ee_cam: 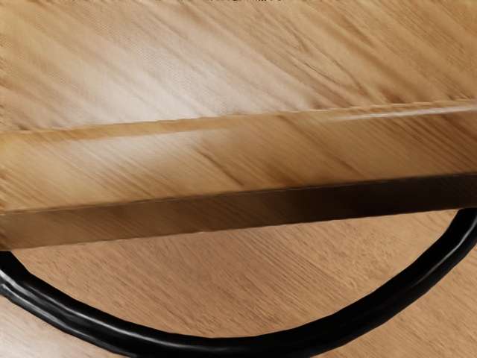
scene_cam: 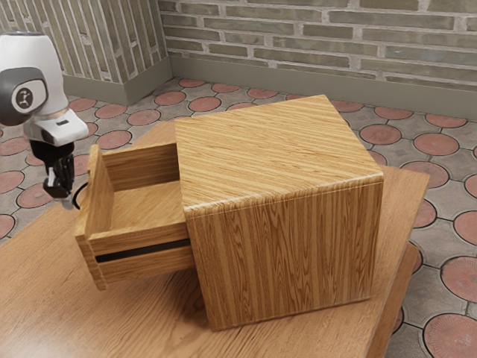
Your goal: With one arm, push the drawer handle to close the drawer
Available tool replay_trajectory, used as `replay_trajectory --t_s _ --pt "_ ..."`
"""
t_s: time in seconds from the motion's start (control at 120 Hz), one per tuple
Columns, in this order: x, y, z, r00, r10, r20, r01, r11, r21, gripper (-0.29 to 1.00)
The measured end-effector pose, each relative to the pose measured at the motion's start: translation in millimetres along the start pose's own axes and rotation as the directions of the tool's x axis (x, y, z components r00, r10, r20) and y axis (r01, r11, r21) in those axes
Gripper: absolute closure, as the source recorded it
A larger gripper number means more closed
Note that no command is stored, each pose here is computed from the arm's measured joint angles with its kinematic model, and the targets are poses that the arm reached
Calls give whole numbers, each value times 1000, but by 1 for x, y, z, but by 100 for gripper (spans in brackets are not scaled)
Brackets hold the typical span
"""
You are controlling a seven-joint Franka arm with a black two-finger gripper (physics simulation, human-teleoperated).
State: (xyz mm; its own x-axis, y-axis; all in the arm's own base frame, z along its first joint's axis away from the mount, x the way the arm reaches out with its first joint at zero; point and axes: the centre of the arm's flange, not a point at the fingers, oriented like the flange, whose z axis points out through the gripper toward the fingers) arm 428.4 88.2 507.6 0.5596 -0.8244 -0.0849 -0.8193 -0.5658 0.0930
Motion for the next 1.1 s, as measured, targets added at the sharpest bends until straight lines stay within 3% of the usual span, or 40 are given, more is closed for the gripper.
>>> replay_trajectory --t_s 0.342,0.9,1.008,1.1 --pt "33 -9 -14 999 35 -25 -34 999 26 79" --pt "178 -2 -29 981 186 -49 -183 982 46 79" --pt "171 7 -30 988 151 -32 -150 988 32 79" --pt "142 31 -74 995 94 -17 -92 994 66 79"
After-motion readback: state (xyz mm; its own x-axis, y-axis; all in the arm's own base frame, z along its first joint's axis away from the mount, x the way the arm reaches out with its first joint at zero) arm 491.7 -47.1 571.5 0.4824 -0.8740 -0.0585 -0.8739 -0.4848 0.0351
